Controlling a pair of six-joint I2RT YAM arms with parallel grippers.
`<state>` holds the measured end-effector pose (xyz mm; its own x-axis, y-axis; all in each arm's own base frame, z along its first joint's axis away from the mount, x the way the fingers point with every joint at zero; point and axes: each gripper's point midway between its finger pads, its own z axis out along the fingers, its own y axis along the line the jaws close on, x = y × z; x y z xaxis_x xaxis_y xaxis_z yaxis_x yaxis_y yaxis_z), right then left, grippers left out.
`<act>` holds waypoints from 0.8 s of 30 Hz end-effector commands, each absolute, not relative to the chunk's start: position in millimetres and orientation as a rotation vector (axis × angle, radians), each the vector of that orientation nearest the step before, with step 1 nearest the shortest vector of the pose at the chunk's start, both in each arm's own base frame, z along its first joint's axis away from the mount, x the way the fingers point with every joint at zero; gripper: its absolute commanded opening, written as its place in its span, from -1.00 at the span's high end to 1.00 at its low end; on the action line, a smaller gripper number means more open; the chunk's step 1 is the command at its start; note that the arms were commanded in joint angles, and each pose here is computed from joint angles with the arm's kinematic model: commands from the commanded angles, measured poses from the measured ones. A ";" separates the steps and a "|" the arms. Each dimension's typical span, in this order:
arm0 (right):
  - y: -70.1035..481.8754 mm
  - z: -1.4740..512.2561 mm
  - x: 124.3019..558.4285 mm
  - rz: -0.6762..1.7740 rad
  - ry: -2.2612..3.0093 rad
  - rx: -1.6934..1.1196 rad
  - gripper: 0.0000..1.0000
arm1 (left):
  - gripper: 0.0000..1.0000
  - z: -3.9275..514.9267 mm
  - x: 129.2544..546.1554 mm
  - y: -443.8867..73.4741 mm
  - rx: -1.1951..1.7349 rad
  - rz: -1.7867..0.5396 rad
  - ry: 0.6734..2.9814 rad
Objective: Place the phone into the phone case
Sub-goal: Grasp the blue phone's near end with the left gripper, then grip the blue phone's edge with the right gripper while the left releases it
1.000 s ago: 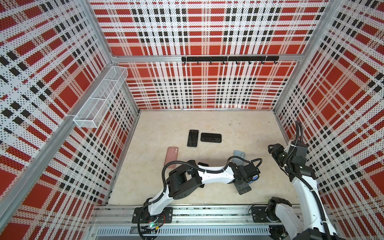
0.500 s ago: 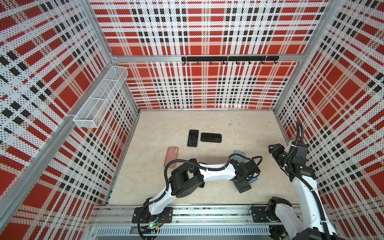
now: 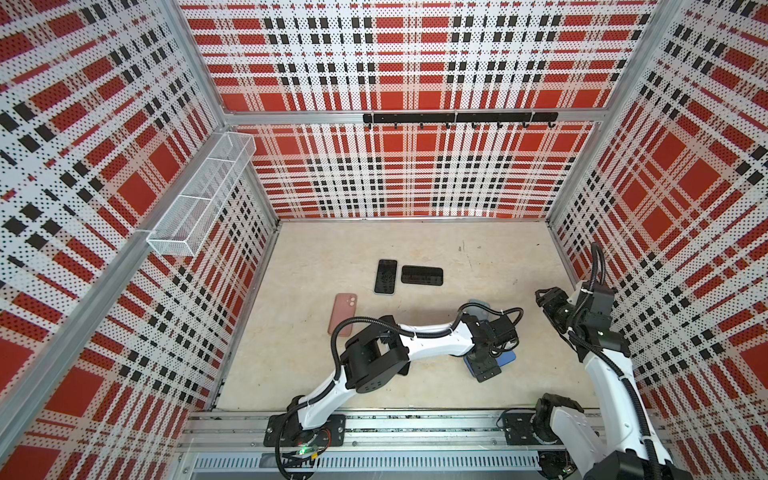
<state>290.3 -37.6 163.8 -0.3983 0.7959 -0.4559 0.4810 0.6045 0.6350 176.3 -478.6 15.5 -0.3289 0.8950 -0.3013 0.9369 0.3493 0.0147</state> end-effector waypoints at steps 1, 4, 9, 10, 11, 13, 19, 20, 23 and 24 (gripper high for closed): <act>-39.3 177.1 299.8 0.545 2.030 0.979 -0.17 | -0.68 -33.1 164.8 -431.6 1.717 -0.017 2.519; -39.6 179.6 301.4 0.550 2.021 0.981 -0.17 | -0.54 -35.7 164.5 -425.8 1.725 0.048 2.497; -36.0 177.6 301.6 0.570 2.033 0.965 -0.17 | -0.41 -33.8 166.5 -415.5 1.707 0.078 2.476; -31.1 176.1 302.8 0.593 2.048 0.930 -0.17 | -0.40 -30.0 167.5 -413.4 1.689 0.061 2.470; -26.3 174.3 303.5 0.615 2.065 0.897 -0.17 | -0.37 -25.6 167.7 -412.4 1.670 0.033 2.465; -16.6 166.3 302.2 0.656 2.111 0.842 -0.17 | -0.34 -14.5 171.4 -408.3 1.612 -0.033 2.457; 13.3 135.7 292.1 0.825 2.249 0.737 -0.17 | -0.31 21.7 182.4 -395.9 1.494 -0.210 2.368; 18.3 131.7 290.9 0.858 2.268 0.727 -0.16 | -0.31 26.1 182.9 -394.2 1.491 -0.227 2.352; 31.0 124.7 288.5 0.935 2.309 0.682 -0.14 | -0.31 38.0 186.6 -390.8 1.471 -0.247 2.314; 35.4 124.2 288.8 0.950 2.321 0.652 -0.13 | -0.31 41.1 187.6 -391.1 1.464 -0.251 2.304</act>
<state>288.4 17.7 118.7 -0.6750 0.6815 -0.2828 0.3347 0.6244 0.7057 179.4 -379.5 19.1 -0.4030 0.8539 -0.3295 0.8964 0.4408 0.0462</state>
